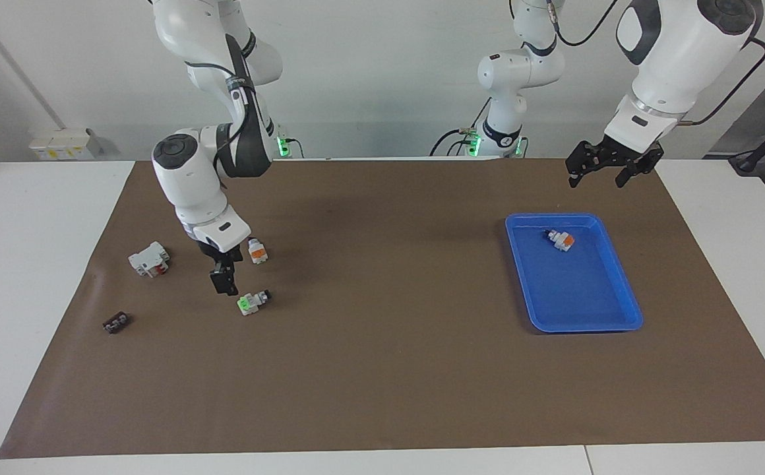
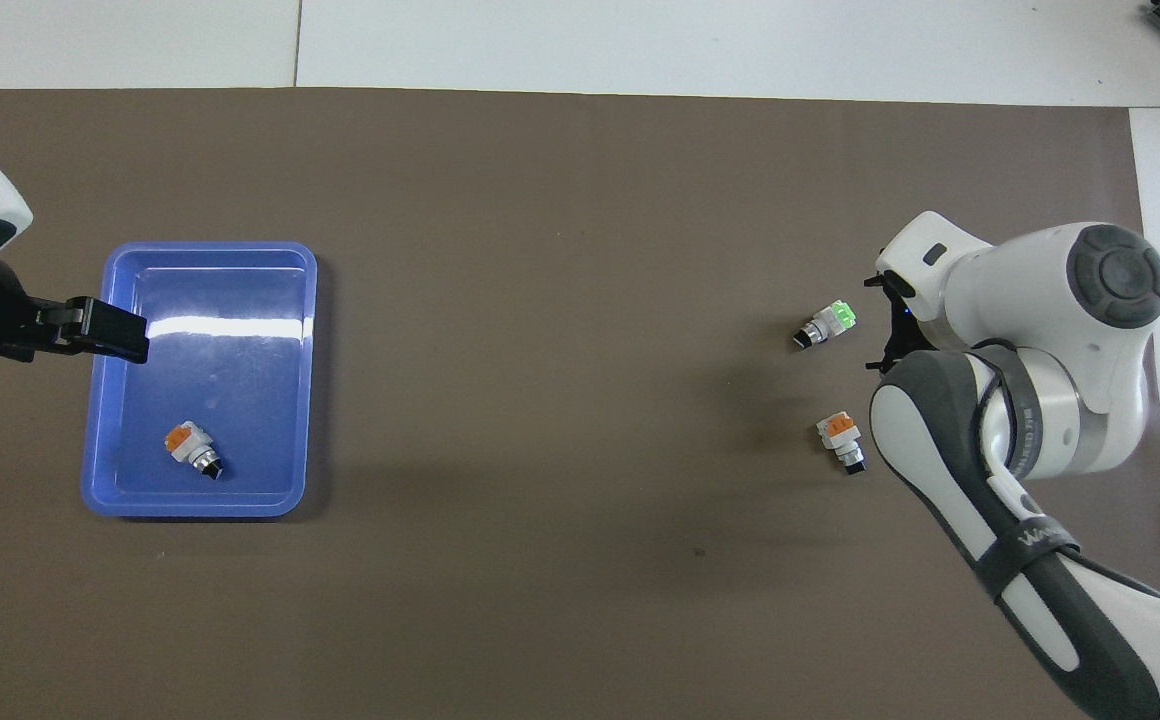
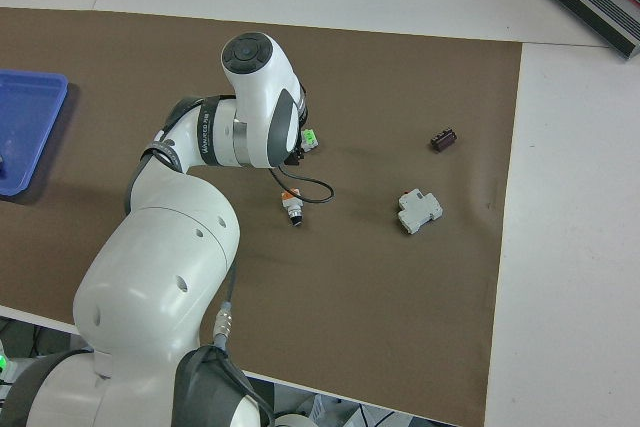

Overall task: Turn and place switch with both arms
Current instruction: 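Move the right gripper over the green-topped switch and lower onto it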

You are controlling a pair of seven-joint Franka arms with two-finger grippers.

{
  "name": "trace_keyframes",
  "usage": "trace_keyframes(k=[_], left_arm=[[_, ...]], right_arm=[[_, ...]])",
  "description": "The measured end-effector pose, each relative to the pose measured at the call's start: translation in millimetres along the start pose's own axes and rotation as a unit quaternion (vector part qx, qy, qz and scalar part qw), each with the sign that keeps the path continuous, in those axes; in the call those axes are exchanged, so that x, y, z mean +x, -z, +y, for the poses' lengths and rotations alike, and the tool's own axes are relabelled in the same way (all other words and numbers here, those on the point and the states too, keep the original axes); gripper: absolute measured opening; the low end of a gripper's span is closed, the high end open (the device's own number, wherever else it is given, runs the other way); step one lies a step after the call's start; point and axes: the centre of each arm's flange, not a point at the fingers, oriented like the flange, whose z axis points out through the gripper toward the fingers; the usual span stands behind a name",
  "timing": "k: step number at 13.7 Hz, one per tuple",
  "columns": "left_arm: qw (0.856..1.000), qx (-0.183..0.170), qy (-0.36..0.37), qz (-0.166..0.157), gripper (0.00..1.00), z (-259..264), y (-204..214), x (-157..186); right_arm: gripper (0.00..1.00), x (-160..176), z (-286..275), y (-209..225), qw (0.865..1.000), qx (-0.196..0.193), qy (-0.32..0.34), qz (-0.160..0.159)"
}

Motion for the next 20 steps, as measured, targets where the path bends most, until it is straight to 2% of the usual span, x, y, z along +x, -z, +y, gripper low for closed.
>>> trace_keyframes(k=[5,9,12,14,15,18,19,20], left_arm=[[1.0,0.0,0.001,0.0,1.0,-1,0,0],[1.0,0.0,0.001,0.0,1.0,-1,0,0],[1.0,0.0,0.001,0.0,1.0,-1,0,0],[1.0,0.0,0.001,0.0,1.0,-1,0,0],[1.0,0.0,0.001,0.0,1.0,-1,0,0],[1.0,0.0,0.001,0.0,1.0,-1,0,0],[1.0,0.0,0.001,0.0,1.0,-1,0,0],[1.0,0.0,0.001,0.0,1.0,-1,0,0]], right_arm=[[1.0,-1,6,-39,0.998,-0.031,0.053,-0.013],[1.0,1,3,-66,0.996,-0.013,0.087,-0.014],[1.0,3,3,-69,0.996,-0.012,0.091,-0.014],[0.95,4,4,-68,0.996,-0.013,0.092,-0.014],[0.85,4,4,-68,0.996,-0.015,0.092,-0.014],[0.47,4,4,-68,0.996,-0.016,0.092,-0.015],[0.42,4,5,-67,0.996,-0.017,0.089,-0.015],[0.42,5,5,-67,0.996,-0.015,0.088,-0.014]])
